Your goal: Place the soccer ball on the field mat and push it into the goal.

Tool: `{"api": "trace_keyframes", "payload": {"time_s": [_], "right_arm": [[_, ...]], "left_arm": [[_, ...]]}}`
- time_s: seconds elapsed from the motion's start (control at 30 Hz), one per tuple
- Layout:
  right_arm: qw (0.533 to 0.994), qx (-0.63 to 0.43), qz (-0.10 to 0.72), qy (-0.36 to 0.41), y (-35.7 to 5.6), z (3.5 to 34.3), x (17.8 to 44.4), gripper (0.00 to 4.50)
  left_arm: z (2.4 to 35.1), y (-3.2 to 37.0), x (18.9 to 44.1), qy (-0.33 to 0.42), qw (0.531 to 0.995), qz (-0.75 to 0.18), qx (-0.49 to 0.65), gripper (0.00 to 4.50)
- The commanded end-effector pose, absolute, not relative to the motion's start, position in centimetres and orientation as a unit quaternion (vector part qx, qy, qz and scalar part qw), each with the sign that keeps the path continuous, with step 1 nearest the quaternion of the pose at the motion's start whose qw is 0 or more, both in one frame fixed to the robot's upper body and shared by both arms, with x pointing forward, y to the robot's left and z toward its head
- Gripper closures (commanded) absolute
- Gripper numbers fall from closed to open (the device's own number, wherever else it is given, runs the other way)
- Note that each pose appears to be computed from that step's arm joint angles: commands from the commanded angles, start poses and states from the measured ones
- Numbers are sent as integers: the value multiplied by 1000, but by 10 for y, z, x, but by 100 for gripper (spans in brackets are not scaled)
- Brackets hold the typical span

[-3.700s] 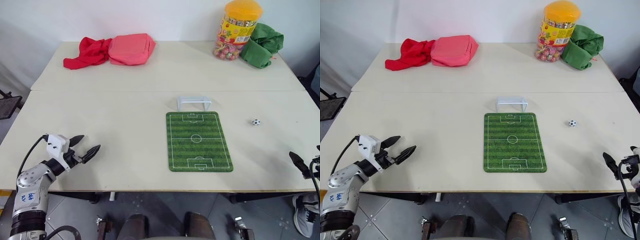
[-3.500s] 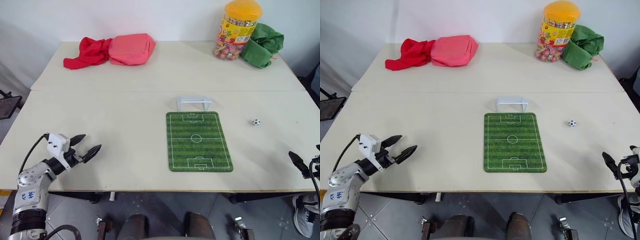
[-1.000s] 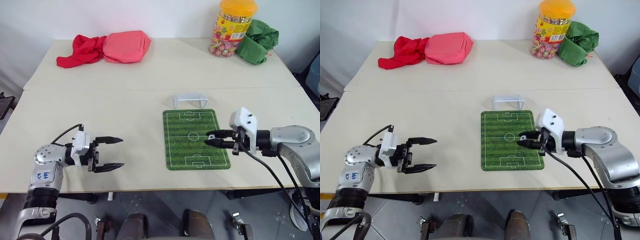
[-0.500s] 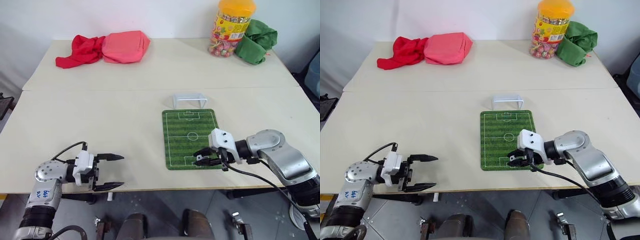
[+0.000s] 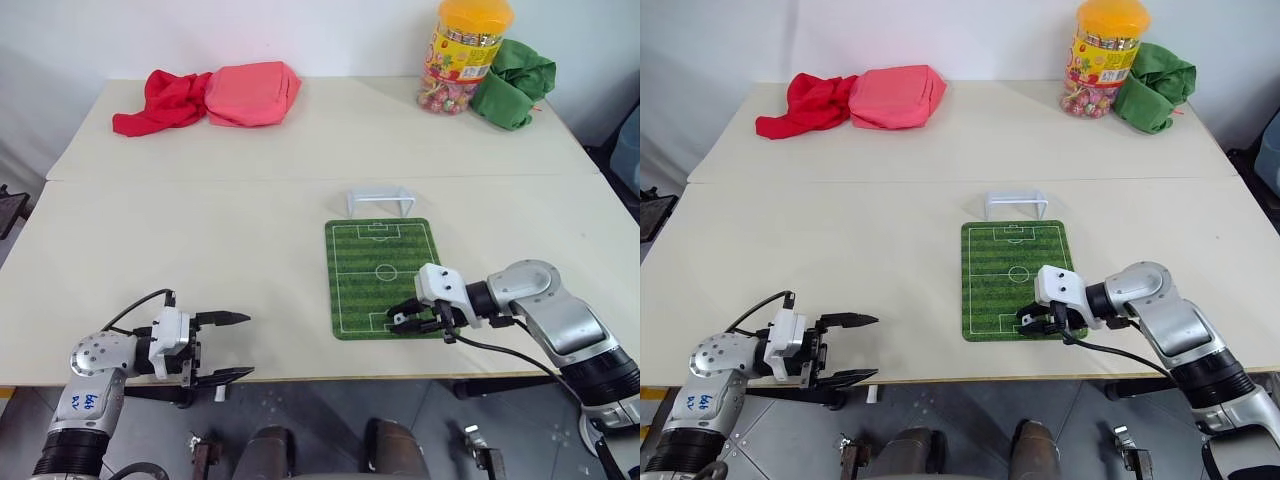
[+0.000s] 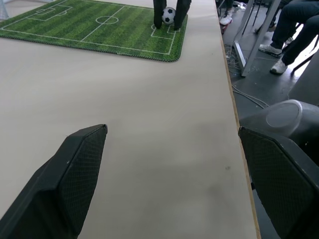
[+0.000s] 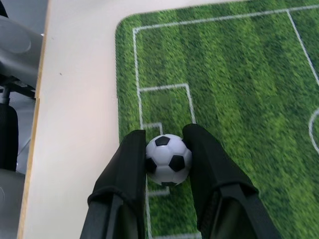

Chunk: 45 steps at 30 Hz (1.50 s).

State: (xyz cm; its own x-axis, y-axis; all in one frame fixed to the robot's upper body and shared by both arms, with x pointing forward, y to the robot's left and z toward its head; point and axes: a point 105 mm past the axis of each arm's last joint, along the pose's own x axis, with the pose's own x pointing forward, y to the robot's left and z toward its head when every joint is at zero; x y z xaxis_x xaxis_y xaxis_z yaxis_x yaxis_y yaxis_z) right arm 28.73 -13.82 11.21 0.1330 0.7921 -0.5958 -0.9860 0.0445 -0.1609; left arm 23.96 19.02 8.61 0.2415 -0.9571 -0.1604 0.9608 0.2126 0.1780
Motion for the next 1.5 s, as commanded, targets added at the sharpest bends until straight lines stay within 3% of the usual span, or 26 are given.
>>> {"api": "trace_keyframes", "payload": {"time_s": [0.03,1.33,1.5], "right_arm": [[699,-282,639,155,-130,123,289,365],[697,-281,638,169,-134,111,285,365],[700,-281,636,164,-133,113,285,201]], "left_arm": [[93,185,239,-11,777,-618,120,0],[97,184,256,-25,785,-605,127,0],[97,184,257,-27,786,-604,128,0]]}}
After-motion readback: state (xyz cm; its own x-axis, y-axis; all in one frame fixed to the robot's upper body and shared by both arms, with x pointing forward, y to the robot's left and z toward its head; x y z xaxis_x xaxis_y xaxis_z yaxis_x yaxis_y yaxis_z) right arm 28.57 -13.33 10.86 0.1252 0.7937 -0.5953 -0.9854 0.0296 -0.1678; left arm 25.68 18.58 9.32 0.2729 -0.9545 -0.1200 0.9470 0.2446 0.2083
